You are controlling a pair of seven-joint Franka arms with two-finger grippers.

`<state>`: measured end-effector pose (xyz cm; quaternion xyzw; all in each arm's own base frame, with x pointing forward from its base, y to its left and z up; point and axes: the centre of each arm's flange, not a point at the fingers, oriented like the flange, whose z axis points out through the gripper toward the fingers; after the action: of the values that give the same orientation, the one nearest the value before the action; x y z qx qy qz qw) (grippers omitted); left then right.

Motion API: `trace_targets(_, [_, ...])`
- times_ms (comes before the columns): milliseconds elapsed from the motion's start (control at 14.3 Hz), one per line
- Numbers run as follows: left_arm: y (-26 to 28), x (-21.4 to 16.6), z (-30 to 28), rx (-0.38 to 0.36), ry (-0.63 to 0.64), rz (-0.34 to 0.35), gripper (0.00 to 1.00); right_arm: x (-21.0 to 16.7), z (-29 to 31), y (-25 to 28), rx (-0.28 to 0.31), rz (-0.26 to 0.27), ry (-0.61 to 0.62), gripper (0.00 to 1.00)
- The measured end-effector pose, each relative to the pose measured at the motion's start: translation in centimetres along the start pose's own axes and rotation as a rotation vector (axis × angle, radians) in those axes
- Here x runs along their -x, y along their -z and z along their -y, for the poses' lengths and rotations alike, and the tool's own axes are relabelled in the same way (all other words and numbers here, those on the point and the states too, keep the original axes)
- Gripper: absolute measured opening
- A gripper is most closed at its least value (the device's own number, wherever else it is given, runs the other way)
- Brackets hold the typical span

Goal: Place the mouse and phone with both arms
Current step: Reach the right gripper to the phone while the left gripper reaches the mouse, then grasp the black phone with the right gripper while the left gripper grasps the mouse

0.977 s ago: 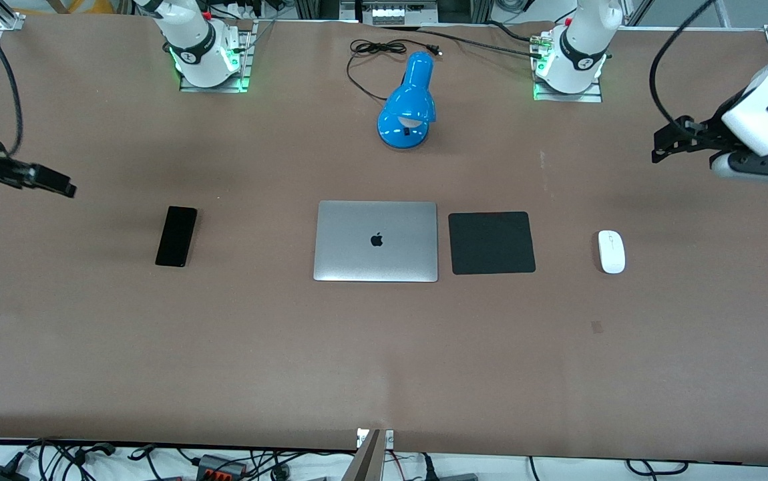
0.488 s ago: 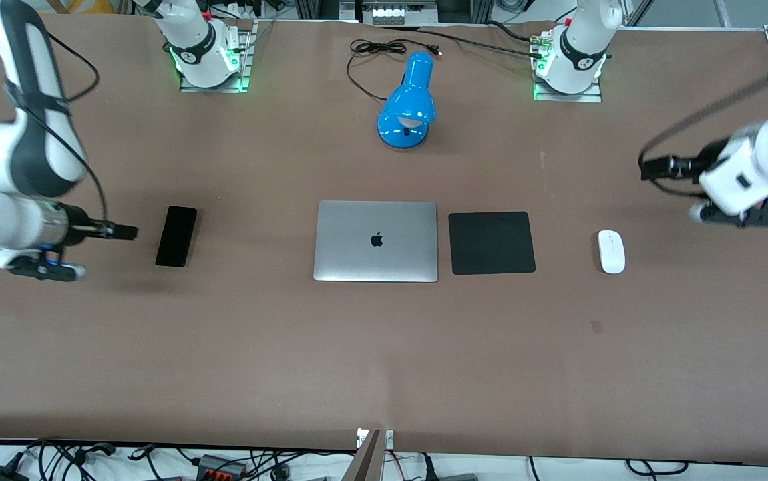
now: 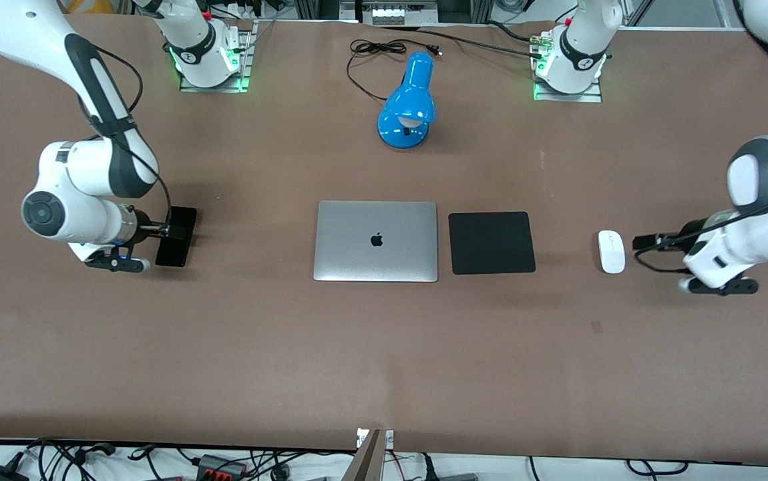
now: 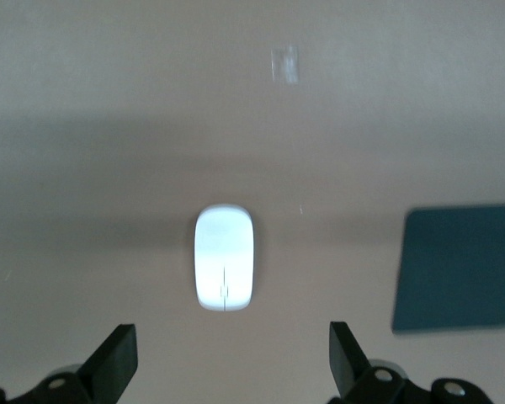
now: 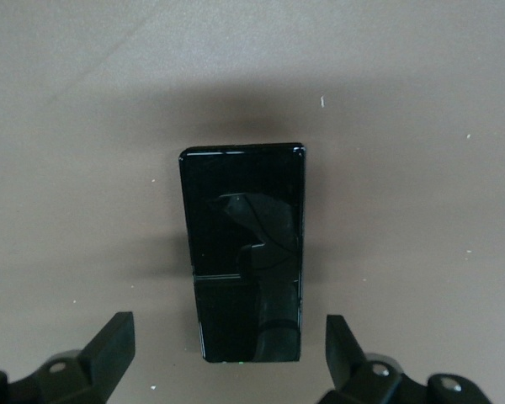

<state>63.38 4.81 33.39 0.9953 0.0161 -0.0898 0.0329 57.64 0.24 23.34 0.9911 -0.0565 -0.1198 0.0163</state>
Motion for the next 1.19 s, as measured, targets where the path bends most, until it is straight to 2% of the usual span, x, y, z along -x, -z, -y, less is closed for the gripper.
trace_targets(209, [-4.8, 0.4, 0.2, -0.007, -0.008, -0.071, 1.0, 0.4, -0.4, -1.4, 0.0, -0.016, -0.007, 1.0])
trace_targets(419, [-8.5, 0.8, 1.9, -0.009, -0.034, -0.09, 1.0, 0.6, -1.3, -3.1, 0.001, -0.004, -0.021, 1.0])
trace_targets(698, [-12.0, 0.9, 3.4, -0.001, -0.03, -0.053, 1.0, 0.6, -1.2, -4.5, 0.0, 0.006, -0.049, 1.0])
trace_targets(1047, [-14.2, 0.8, 3.1, 0.004, -0.043, -0.03, 1.0, 0.8, -0.9, -6.4, -0.01, -0.036, -0.047, 1.0])
trace_targets(1186, [-14.7, 0.8, 3.1, 0.004, -0.053, -0.026, 1.0, 1.0, -0.9, -7.0, -0.008, -0.037, -0.045, 1.0])
